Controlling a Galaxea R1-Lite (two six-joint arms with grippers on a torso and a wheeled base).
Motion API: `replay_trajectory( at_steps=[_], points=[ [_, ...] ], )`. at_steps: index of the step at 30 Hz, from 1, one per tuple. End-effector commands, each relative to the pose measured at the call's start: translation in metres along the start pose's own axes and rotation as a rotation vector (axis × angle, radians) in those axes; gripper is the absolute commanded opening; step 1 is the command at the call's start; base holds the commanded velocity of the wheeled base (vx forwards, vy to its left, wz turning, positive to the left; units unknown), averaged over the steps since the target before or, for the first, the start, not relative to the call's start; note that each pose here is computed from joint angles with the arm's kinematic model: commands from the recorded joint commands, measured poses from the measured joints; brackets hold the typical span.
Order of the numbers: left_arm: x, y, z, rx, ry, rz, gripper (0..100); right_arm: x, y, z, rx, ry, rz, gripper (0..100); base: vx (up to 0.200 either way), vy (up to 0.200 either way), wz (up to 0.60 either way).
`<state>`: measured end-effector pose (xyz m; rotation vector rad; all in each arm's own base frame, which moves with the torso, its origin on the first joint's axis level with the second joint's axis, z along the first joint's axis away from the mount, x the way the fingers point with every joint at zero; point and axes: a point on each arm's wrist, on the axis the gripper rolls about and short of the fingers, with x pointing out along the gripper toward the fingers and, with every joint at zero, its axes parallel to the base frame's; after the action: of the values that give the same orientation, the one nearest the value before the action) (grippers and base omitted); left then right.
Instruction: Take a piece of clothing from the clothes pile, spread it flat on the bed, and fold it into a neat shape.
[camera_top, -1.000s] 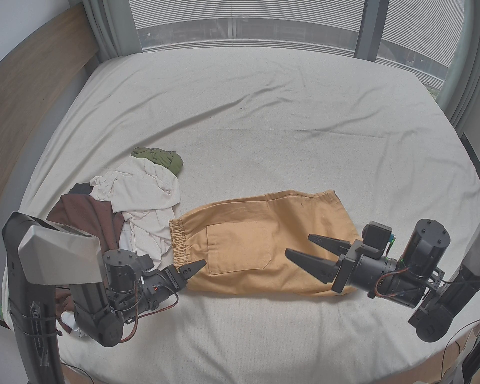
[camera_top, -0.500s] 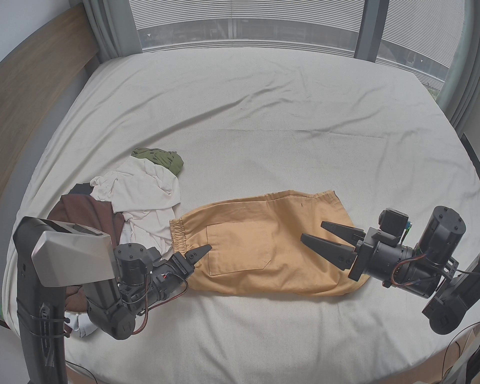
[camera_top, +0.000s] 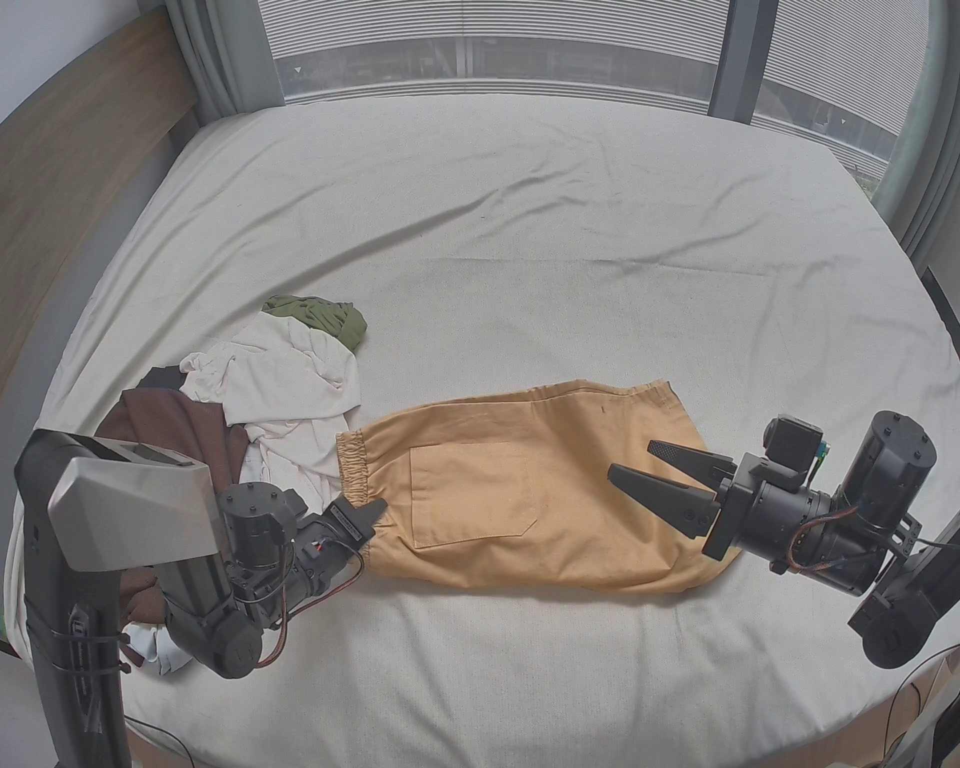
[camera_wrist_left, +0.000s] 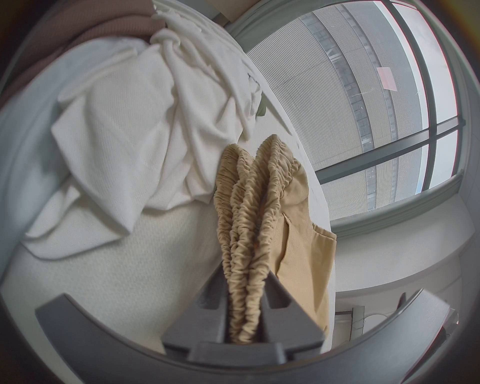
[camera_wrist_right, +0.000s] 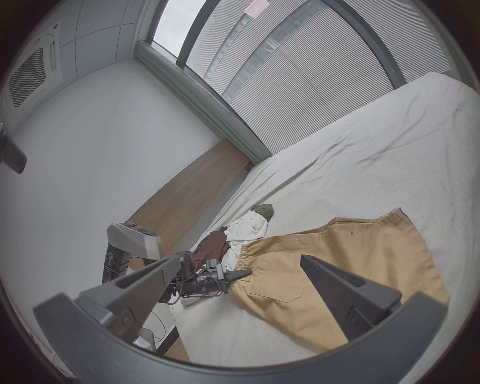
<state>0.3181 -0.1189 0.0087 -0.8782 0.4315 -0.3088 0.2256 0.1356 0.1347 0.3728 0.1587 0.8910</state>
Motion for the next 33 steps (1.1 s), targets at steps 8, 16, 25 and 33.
replay_trajectory(
  at_steps=[8, 16, 25, 33],
  points=[
    [-0.04, -0.002, 0.029, 0.024, -0.069, 0.038, 0, 0.004, -0.02, -0.009, 0.022, 0.03, -0.063, 100, 0.0, 0.0, 0.0],
    [-0.056, 0.006, 0.043, 0.057, -0.081, 0.06, 0, 0.006, -0.025, -0.015, 0.031, 0.047, -0.073, 100, 0.0, 0.0, 0.0],
    [-0.069, 0.004, 0.048, 0.095, -0.049, 0.026, 0, 0.008, -0.027, -0.018, 0.035, 0.056, -0.077, 100, 0.0, 0.0, 0.0],
    [-0.066, -0.026, 0.037, 0.132, 0.0, -0.098, 0, 0.007, -0.032, -0.015, 0.032, 0.043, -0.091, 100, 0.0, 0.0, 0.0]
  ],
)
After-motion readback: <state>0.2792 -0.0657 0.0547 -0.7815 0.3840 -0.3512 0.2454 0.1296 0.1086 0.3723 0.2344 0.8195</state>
